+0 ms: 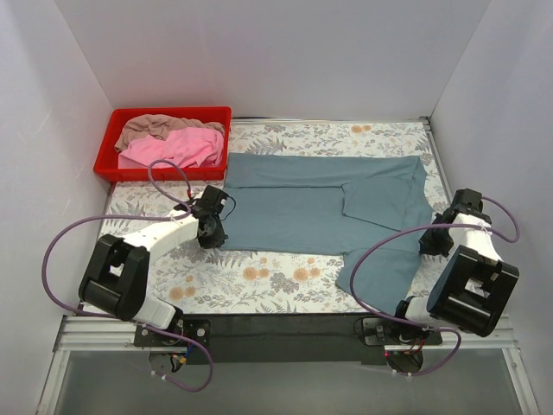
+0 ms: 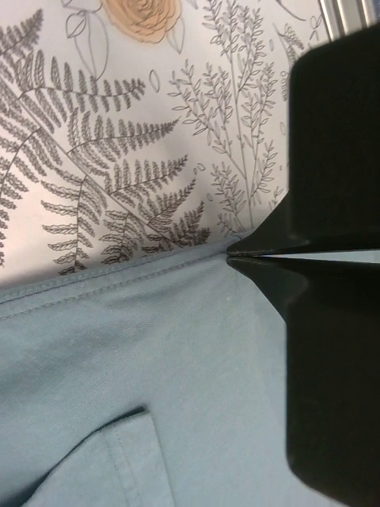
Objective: Fold and stack the t-shirts
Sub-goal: Fold the tshirt
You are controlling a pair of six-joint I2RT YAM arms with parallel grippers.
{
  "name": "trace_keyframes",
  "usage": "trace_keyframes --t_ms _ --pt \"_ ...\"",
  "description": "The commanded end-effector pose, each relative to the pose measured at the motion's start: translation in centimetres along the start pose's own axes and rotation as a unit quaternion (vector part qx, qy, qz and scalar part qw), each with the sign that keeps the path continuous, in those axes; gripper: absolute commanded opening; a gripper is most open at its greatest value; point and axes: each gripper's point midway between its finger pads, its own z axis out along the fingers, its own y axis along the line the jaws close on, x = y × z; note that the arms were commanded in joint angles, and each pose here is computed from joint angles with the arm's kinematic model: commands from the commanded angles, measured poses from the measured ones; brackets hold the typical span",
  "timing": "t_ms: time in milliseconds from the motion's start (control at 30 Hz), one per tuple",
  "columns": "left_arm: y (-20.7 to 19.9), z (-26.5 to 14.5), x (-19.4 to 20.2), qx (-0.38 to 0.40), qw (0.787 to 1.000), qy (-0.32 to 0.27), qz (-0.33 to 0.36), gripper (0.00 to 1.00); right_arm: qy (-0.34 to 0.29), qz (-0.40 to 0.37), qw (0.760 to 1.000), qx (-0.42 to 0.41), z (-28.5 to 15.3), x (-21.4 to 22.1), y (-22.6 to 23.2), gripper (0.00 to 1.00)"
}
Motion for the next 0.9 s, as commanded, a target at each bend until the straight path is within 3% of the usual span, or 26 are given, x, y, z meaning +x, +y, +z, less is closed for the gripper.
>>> trace_keyframes --t_ms 0,233,433,867 --pt "0.5 -1.8 0.1 0.010 1.000 -0.004 -0.016 0.00 -0.007 -0.006 1.000 0.012 -1.5 0.4 -0.8 0.01" --pt "-0.5 -2.8 -1.8 0.029 0.999 -0.003 -0.029 0.00 -0.043 0.009 0.997 -0.068 -3.8 -2.5 2.7 0.01" --pt "-2.0 -3.6 -5.9 0.046 0.998 -0.024 -0.044 0.00 -0.060 0.007 0.993 -0.102 -4.7 -5.9 4.6 0.01" --pt "-3.9 -0.1 -13.2 0.044 0.995 -0.032 -0.082 0.00 -0.068 0.007 0.984 -0.167 -3.7 -13.6 9.6 0.01"
